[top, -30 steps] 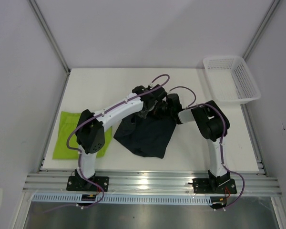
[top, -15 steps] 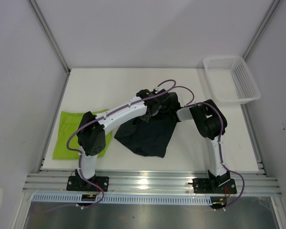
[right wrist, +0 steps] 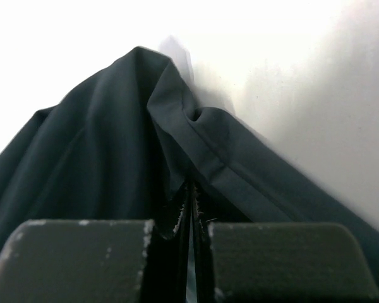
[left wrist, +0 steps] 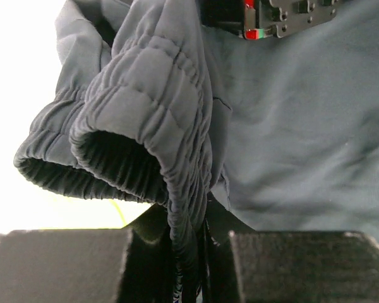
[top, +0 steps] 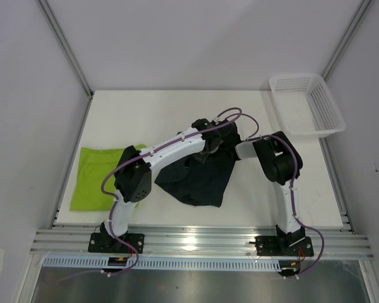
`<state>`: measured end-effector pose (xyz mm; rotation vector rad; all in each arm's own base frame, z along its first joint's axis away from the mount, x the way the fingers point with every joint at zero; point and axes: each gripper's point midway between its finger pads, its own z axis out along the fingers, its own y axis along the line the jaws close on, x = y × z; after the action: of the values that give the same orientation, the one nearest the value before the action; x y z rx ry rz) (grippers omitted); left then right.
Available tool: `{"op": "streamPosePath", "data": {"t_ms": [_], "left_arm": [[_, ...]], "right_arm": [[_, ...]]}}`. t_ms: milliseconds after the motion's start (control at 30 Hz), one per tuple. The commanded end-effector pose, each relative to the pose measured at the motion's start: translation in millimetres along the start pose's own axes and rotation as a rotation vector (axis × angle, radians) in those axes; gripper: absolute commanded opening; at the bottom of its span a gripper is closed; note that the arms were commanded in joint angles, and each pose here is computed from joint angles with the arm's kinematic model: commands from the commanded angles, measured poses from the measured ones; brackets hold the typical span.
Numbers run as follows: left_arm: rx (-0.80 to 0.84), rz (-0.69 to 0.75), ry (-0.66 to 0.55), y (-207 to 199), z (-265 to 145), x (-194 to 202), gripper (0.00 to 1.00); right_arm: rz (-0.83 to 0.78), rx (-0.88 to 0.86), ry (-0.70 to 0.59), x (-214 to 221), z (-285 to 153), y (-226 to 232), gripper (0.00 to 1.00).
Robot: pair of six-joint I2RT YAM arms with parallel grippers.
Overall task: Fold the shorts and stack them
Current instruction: Fold the shorts
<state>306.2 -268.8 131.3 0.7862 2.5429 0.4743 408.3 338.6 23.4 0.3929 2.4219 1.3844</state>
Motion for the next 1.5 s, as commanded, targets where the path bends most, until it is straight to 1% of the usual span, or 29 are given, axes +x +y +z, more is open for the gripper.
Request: {"op": "streamPosePath", "data": {"t_ms": [0, 33, 67, 100, 333, 433, 467, 533, 600, 633, 667, 700, 767, 800, 933, 1000, 1100, 1133, 1200, 1467], "left_arm": [[0.022, -0.034, 0.002, -9.6, 3.3, -6.3, 0.02], [0.038, -0.040, 0.014, -12.8, 7.5, -5.2, 0.02], [0.053, -0.051, 0.010, -16.5, 9.4, -6.8, 0.02], [0.068, -0.049, 0.014, -20.3, 11.3, -5.9, 0.02], [0.080, -0.080, 0.014, -18.1, 14.1, -7.3, 0.02], [0.085, -0.084, 0.005, -16.5, 11.3, -9.3, 0.02], [0.085, -0.083, 0.005, -16.1, 10.6, -9.5, 0.02], [0.090, -0.081, 0.006, -17.1, 10.5, -10.3, 0.02], [0.096, -0.082, 0.006, -18.4, 10.7, -10.3, 0.02], [0.098, -0.081, 0.006, -19.6, 11.0, -10.0, 0.01], [0.099, -0.084, 0.003, -19.9, 11.1, -10.7, 0.01], [0.102, -0.081, 0.009, -21.4, 12.6, -9.6, 0.01], [0.108, -0.083, 0.006, -23.4, 14.2, -10.0, 0.01], [0.111, -0.084, 0.005, -24.7, 13.9, -10.2, 0.01], [0.105, -0.089, 0.011, -25.1, 15.5, -10.1, 0.01], [0.107, -0.086, 0.015, -26.0, 16.3, -9.6, 0.01], [0.107, -0.080, 0.031, -28.3, 19.4, -7.4, 0.01], [0.102, -0.079, 0.036, -27.0, 18.0, -7.4, 0.01], [0.095, -0.074, 0.054, -28.5, 22.0, -4.4, 0.01], [0.136, -0.080, 0.083, -43.6, 30.5, -3.6, 0.03]], "right_arm": [[-0.023, -0.035, -0.039, -14.0, -18.9, 24.1, 0.07], [-0.029, -0.060, -0.044, -15.9, -21.9, 29.5, 0.21], [-0.022, -0.068, -0.046, -16.6, -25.8, 29.0, 0.27], [-0.015, -0.074, -0.052, -21.0, -30.5, 28.9, 0.31], [-0.015, -0.136, -0.109, -42.9, -72.3, 52.7, 0.35], [0.003, -0.080, -0.124, -44.8, -88.1, 44.1, 0.37], [-0.027, -0.074, -0.148, -50.1, -101.2, 48.4, 0.37], [-0.056, 0.000, -0.178, -48.9, -122.5, 39.5, 0.38], [-0.080, 0.073, -0.222, -50.7, -139.2, 29.4, 0.36], [-0.063, 0.134, -0.208, -40.2, -147.0, 12.7, 0.34], [-0.089, 0.142, -0.230, -39.2, -159.4, 17.7, 0.32], [-0.099, 0.213, -0.222, -32.5, -166.8, 2.8, 0.27], [-0.119, 0.253, -0.203, -22.1, -173.1, -6.6, 0.21], [-0.130, 0.269, -0.194, -17.4, -176.5, -10.1, 0.17], [-0.127, 0.324, -0.162, -7.8, -174.9, -32.3, 0.09], [-0.118, 0.332, -0.142, -7.2, -167.4, -41.8, 0.06], [-0.110, 0.304, -0.123, -11.1, -156.2, -40.6, 0.01], [-0.091, 0.313, -0.104, -9.9, -150.2, -47.8, 0.00], [-0.090, 0.290, -0.095, -14.0, -143.3, -44.4, 0.00], [-0.077, 0.354, -0.054, -26.1, -119.0, -66.3, 0.00]]}}
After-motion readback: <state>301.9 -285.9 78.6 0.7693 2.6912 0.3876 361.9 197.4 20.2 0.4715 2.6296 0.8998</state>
